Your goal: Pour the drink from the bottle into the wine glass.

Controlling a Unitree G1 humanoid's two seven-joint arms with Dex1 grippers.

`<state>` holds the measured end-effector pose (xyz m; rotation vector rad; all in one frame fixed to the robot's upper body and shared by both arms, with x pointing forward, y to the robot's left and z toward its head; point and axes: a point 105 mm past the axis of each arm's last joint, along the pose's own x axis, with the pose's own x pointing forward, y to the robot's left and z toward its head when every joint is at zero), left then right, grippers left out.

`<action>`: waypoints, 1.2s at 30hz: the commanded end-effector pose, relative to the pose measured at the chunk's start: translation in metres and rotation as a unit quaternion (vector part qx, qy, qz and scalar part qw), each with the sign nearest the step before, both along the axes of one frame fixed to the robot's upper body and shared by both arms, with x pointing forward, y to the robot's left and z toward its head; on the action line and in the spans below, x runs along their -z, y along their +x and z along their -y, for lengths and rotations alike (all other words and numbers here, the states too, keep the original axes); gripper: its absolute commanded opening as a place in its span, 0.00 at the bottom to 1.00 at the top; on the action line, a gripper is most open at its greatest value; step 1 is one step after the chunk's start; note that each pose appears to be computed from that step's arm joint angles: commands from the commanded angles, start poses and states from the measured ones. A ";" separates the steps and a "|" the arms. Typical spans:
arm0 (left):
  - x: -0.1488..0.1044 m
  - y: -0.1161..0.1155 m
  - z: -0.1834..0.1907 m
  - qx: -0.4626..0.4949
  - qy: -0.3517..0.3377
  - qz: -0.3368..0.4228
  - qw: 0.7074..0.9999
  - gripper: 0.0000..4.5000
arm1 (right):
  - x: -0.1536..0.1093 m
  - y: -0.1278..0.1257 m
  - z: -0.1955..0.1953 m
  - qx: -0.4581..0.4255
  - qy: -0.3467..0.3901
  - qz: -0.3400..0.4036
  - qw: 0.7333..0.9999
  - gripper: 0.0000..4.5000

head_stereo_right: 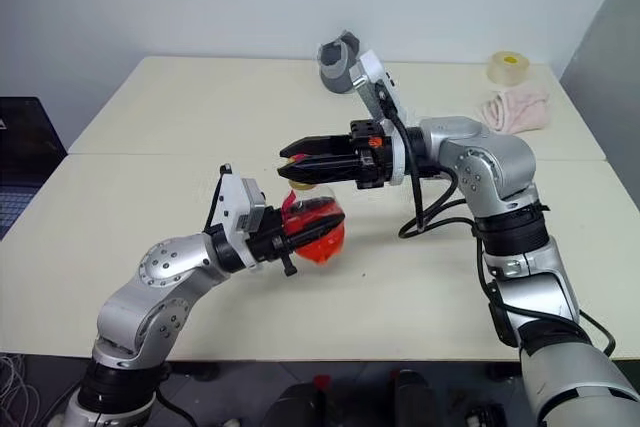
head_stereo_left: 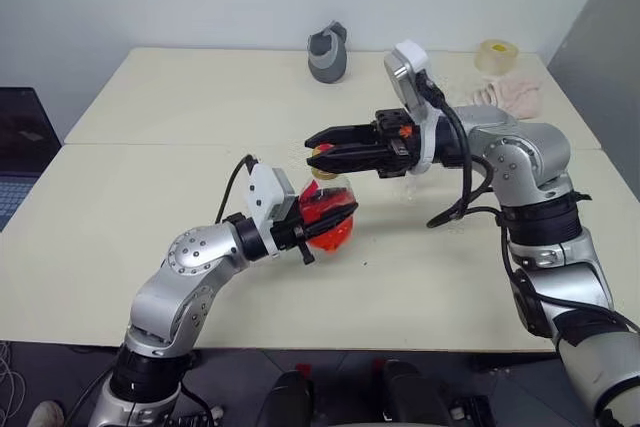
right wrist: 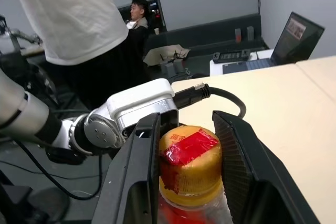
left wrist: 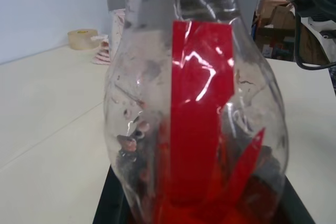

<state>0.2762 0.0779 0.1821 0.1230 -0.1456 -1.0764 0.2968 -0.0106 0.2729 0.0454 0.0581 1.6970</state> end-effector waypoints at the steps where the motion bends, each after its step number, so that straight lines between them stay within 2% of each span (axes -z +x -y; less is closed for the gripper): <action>1: -0.012 -0.006 0.003 0.013 0.002 0.030 0.999 0.28 | -0.027 -0.007 0.005 0.004 0.042 0.084 0.996 0.27; 4: -0.012 -0.005 0.003 0.012 0.002 0.030 0.999 0.28 | -0.025 -0.005 0.004 0.015 0.045 0.177 0.983 0.27; 7: -0.012 -0.005 0.002 0.011 0.002 0.031 0.999 0.28 | -0.023 -0.006 0.004 0.008 0.040 0.217 0.975 0.27; 12: -0.014 -0.003 0.003 0.013 0.002 0.033 0.999 0.28 | -0.018 -0.004 0.007 0.008 0.033 0.197 0.980 0.27; 18: -0.015 0.000 0.002 0.011 0.003 0.036 0.999 0.28 | -0.026 0.003 0.012 0.032 0.047 0.180 0.982 0.27; 23: -0.016 0.004 -0.006 -0.007 0.005 0.040 0.999 0.28 | -0.030 0.005 0.034 0.074 0.046 0.150 0.985 0.27; 27: -0.015 0.005 -0.013 -0.026 0.006 0.039 0.999 0.28 | -0.014 -0.008 0.055 0.114 0.030 0.120 0.986 0.27; 32: -0.012 0.002 -0.013 -0.041 -0.006 0.030 0.999 0.28 | 0.025 -0.022 0.076 0.209 0.009 0.080 0.975 0.27; 36: -0.013 0.004 -0.009 -0.051 -0.020 0.027 0.998 0.28 | 0.075 -0.008 0.102 0.382 -0.020 0.069 0.922 0.27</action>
